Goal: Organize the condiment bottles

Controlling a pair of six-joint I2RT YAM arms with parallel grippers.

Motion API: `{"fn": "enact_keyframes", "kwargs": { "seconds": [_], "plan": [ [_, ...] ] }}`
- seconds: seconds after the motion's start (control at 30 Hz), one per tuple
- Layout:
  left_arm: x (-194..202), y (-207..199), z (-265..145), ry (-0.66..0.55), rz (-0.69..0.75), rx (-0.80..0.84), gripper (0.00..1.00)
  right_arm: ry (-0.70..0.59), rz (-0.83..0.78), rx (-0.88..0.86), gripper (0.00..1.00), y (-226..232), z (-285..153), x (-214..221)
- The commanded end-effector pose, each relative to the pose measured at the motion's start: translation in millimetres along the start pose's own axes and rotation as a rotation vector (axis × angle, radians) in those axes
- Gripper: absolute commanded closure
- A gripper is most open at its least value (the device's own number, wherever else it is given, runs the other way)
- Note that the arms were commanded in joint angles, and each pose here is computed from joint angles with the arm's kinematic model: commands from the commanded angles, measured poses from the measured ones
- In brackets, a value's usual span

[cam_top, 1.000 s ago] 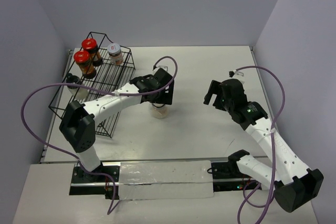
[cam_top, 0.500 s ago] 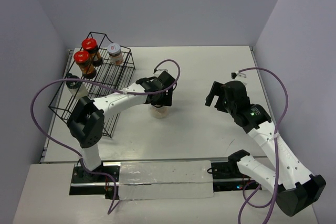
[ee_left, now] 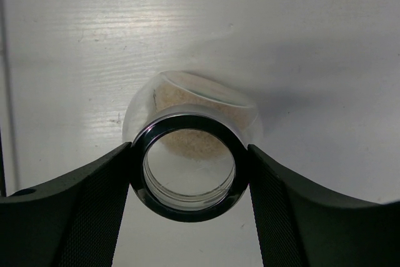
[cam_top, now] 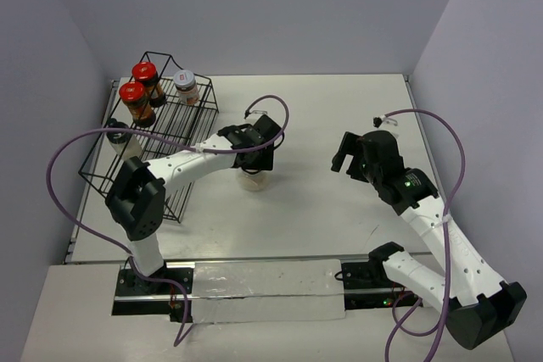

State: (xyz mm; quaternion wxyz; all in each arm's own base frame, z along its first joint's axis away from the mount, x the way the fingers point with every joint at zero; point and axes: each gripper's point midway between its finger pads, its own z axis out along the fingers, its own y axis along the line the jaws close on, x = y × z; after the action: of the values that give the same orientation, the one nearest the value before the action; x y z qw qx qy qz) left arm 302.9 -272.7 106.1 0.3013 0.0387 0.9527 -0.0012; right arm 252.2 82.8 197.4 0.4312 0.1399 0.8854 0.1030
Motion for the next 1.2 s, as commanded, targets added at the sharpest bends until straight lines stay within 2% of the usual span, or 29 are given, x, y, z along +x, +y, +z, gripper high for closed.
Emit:
{"fn": "enact_keyframes", "kwargs": {
  "seconds": [0.0, 0.27, 0.37, 0.53, 0.63, 0.77, 0.9, 1.17],
  "plan": [
    [-63.1, 14.7, -71.2, -0.176, -0.102, 0.047, 0.90, -0.025, 0.016, -0.022, 0.00, 6.3, -3.3, -10.0],
    [-144.3, 81.6, -138.9, -0.352, -0.227, -0.001, 0.90, -0.024, 0.014, -0.034, 0.00, 8.3, -2.9, -9.7],
    [-174.1, 122.6, -160.7, -0.429, -0.286, -0.064, 0.90, -0.025, 0.013, -0.039, 0.00, 9.1, -3.2, -9.7],
    [-198.8, 189.0, -168.6, -0.474, -0.394, -0.193, 0.90, -0.016, 0.015, -0.045, 0.00, 10.0, -0.3, -6.8],
    [-202.5, 223.0, -161.5, -0.480, -0.461, -0.246, 0.90, -0.014, 0.013, -0.045, 0.00, 9.9, 0.8, -5.7],
    [-195.8, 242.8, -139.0, -0.454, -0.501, -0.268, 0.90, -0.012, 0.007, -0.033, 0.00, 7.8, 3.1, -4.8],
    [-174.5, 247.5, -110.6, -0.399, -0.504, -0.301, 0.90, -0.003, 0.006, -0.033, 0.00, 8.5, 5.5, -2.9],
    [-141.8, 246.8, -84.7, -0.354, -0.505, -0.304, 0.90, 0.002, 0.004, -0.036, 0.00, 11.5, 9.0, -3.6]
  ]
}}
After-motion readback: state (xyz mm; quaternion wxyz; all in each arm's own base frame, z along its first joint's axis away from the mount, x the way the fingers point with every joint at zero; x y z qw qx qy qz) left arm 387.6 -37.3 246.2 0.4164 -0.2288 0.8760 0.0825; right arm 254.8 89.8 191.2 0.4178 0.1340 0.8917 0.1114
